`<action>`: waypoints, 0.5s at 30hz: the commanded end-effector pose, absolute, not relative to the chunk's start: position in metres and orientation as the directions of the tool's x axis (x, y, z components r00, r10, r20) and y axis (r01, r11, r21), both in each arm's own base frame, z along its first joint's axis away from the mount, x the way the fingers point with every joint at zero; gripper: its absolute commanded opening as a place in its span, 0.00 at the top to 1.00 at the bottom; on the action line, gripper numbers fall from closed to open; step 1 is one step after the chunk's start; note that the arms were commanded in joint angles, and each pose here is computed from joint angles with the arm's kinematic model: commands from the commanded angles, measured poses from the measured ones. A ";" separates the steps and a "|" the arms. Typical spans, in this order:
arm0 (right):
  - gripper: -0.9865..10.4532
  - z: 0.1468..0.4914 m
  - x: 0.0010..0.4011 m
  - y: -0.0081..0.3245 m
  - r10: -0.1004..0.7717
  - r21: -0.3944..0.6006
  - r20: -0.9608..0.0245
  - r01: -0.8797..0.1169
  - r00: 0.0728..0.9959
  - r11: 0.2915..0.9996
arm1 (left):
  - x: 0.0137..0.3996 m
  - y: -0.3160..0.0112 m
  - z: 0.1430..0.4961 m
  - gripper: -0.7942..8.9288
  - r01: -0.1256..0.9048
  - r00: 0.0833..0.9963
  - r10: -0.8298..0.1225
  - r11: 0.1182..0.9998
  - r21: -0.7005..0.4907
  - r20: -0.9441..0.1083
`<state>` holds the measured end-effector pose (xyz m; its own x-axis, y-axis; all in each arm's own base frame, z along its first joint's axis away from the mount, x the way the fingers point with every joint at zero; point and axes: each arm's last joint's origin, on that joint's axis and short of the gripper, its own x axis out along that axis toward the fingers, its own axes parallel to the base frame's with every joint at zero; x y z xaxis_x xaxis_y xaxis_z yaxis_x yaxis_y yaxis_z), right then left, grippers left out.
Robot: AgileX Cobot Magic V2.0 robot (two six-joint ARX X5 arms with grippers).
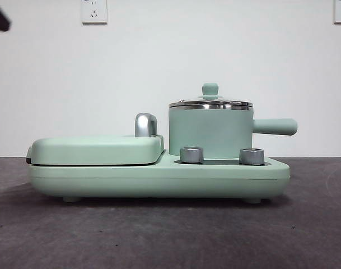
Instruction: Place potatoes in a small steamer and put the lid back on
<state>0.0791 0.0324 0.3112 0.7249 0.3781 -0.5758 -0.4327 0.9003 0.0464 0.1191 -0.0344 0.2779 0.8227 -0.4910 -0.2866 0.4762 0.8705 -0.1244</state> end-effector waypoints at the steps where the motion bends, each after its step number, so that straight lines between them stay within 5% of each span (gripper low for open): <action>1: 0.90 0.314 0.079 0.033 0.385 0.051 -0.562 -0.434 0.732 0.900 | 0.109 -0.026 0.250 0.91 0.433 0.864 -0.443 0.896 -0.095 -0.239; 10: 0.90 0.314 0.079 0.033 0.385 0.051 -0.561 -0.434 0.733 0.900 | 0.094 -0.007 0.181 0.91 0.157 0.966 -0.176 0.982 -0.108 -0.190; 15: 0.90 0.314 0.079 0.033 0.385 0.051 -0.561 -0.434 0.733 0.900 | 0.095 -0.005 0.161 0.91 0.121 0.983 -0.135 0.987 -0.109 -0.126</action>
